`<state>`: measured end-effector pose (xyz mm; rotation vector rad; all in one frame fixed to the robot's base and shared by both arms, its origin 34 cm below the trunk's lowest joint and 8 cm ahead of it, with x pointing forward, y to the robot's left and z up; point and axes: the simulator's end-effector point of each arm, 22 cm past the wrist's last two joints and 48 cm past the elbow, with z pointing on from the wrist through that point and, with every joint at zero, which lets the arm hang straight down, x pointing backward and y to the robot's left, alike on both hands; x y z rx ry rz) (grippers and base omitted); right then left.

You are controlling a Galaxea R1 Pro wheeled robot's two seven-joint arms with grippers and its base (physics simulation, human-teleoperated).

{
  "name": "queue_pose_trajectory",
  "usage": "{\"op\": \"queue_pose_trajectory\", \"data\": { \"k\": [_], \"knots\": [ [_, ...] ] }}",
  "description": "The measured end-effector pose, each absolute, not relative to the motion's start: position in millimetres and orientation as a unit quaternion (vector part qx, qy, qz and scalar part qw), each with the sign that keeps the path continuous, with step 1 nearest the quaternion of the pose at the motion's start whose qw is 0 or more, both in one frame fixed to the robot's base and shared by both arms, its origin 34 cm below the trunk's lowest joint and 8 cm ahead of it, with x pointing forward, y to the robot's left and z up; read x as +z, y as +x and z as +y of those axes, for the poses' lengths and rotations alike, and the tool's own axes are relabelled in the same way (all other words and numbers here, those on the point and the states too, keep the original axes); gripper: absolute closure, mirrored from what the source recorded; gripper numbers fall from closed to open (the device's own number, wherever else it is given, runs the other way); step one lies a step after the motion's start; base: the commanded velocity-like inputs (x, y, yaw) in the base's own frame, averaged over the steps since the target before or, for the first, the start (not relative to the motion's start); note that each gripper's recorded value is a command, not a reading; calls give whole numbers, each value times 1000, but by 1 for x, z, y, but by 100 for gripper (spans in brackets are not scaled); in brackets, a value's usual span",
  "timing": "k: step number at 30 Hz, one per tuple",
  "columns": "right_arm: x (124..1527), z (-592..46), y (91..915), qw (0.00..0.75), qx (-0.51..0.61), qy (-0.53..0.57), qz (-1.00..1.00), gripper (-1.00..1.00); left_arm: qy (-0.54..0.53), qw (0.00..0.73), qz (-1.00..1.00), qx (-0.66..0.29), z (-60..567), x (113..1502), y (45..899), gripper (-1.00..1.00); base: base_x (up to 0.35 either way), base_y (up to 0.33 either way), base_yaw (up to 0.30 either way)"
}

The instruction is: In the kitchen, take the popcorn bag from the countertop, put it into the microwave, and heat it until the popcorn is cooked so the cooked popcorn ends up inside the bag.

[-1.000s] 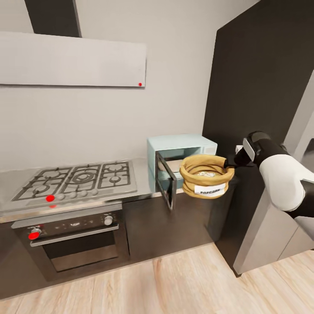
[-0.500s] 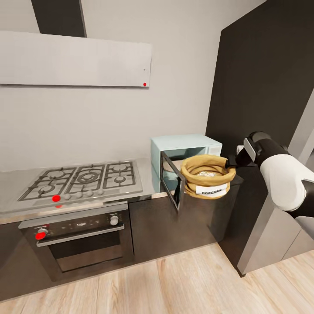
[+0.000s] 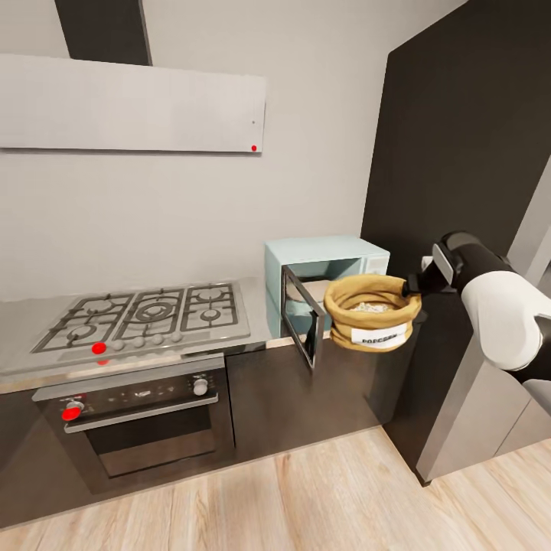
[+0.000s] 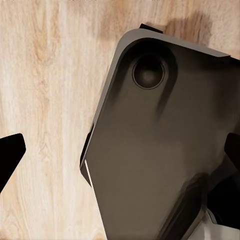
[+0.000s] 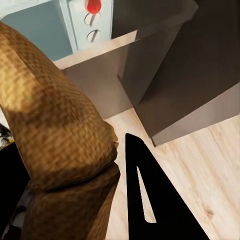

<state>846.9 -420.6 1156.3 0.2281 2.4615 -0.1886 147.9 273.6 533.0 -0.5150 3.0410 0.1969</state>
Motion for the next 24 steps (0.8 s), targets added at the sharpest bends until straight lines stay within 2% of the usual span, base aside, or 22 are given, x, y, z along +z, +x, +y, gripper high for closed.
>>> {"op": "queue_pose_trajectory", "data": {
  "k": [24],
  "knots": [
    [1159,-420,848,329,-69,89,938,100,-167,25,984,62,271,533,148,-100,-1,-2,0]
  ]
}}
